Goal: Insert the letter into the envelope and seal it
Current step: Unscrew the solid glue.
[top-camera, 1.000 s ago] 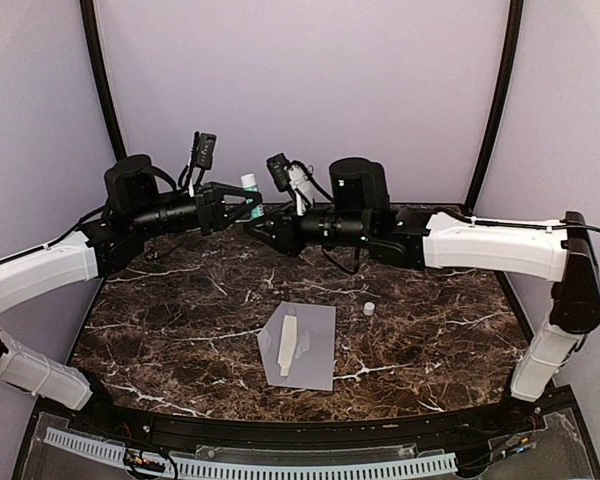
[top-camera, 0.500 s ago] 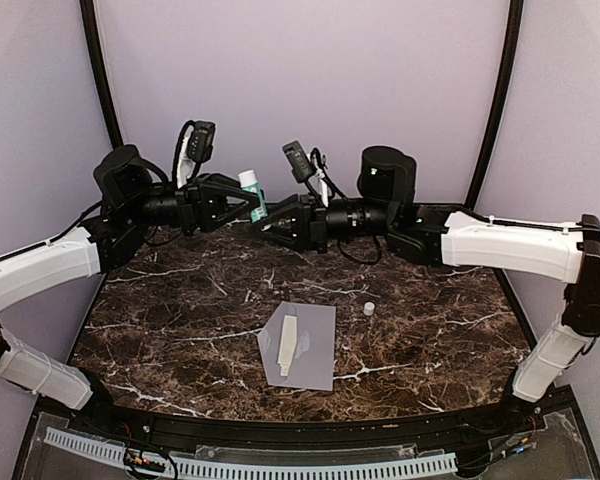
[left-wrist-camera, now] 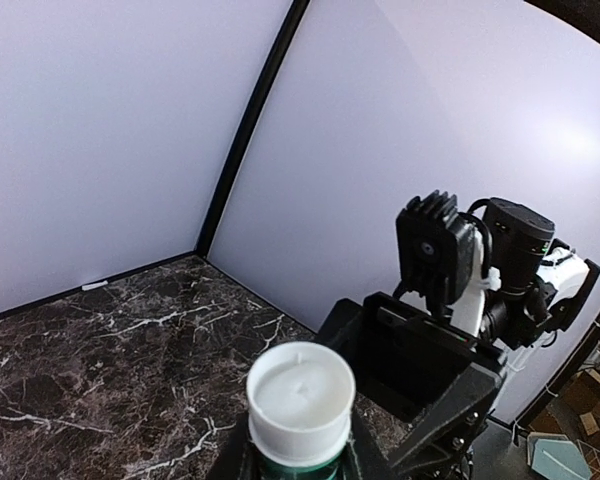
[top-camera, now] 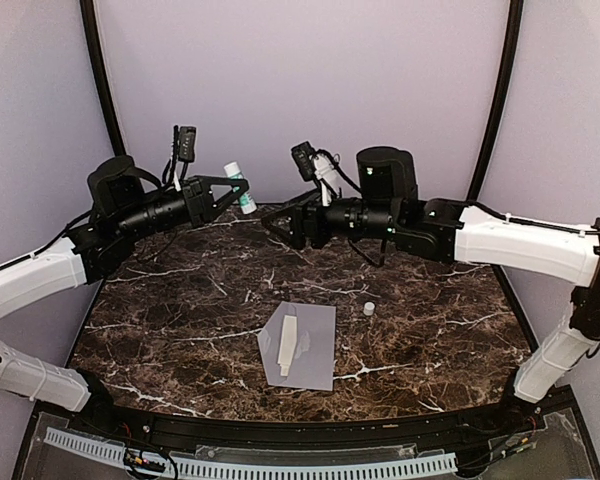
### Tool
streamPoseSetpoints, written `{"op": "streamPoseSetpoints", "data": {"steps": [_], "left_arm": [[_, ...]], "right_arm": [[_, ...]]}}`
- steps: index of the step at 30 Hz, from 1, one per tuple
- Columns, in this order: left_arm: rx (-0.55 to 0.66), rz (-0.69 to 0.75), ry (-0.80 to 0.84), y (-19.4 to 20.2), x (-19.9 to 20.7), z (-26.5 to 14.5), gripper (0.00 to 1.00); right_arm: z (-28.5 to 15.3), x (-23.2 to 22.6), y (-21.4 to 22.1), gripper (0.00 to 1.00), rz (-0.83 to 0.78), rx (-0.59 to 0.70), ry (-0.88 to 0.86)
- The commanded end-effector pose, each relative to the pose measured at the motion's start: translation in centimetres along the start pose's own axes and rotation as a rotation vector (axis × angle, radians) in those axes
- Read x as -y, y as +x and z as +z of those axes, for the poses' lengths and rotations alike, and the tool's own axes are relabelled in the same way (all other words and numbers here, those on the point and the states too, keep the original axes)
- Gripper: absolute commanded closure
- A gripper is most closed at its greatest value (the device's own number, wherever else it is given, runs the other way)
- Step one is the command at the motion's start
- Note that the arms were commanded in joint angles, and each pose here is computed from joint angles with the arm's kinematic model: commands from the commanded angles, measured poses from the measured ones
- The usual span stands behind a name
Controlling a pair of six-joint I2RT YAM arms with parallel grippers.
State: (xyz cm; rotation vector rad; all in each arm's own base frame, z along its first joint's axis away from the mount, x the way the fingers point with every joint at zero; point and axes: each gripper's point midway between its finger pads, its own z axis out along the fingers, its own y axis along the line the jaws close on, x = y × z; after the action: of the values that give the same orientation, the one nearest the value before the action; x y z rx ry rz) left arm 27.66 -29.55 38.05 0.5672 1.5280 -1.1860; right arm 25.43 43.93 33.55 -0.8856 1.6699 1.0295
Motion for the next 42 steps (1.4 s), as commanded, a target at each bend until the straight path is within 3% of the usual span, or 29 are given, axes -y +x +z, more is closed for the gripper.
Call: {"op": "streamPoseSetpoints", "data": {"steps": [1, 9, 23, 34, 39, 42], "left_arm": [[0.008, -0.001, -0.088, -0.2, -1.6, -0.1, 1.00], [-0.009, -0.011, -0.071, 0.3, -1.5, 0.2, 1.00], [-0.029, -0.032, -0.052, 0.8, -1.6, 0.6, 1.00], [-0.035, -0.029, -0.036, 0.8, -1.3, 0.7, 1.00], [-0.047, 0.019, 0.074, 0.6, 0.8, 0.6, 1.00], [-0.080, 0.065, 0.263, 0.7, 4.1, 0.3, 1.00]], "right_arm": [[1.8, -0.3, -0.2, 0.31, -0.062, -0.007, 0.095], [3.2, 1.4, -1.4, 0.36, -0.052, 0.033, 0.250], [5.4, -0.9, -1.4, 0.55, -0.060, 0.016, 0.103], [5.3, -1.3, -1.9, 0.89, -0.056, 0.029, 0.073], [3.1, -3.5, -3.2, 0.92, -0.036, 0.083, -0.116], [0.8, -5.2, -4.4, 0.92, -0.020, 0.124, -0.281]]}}
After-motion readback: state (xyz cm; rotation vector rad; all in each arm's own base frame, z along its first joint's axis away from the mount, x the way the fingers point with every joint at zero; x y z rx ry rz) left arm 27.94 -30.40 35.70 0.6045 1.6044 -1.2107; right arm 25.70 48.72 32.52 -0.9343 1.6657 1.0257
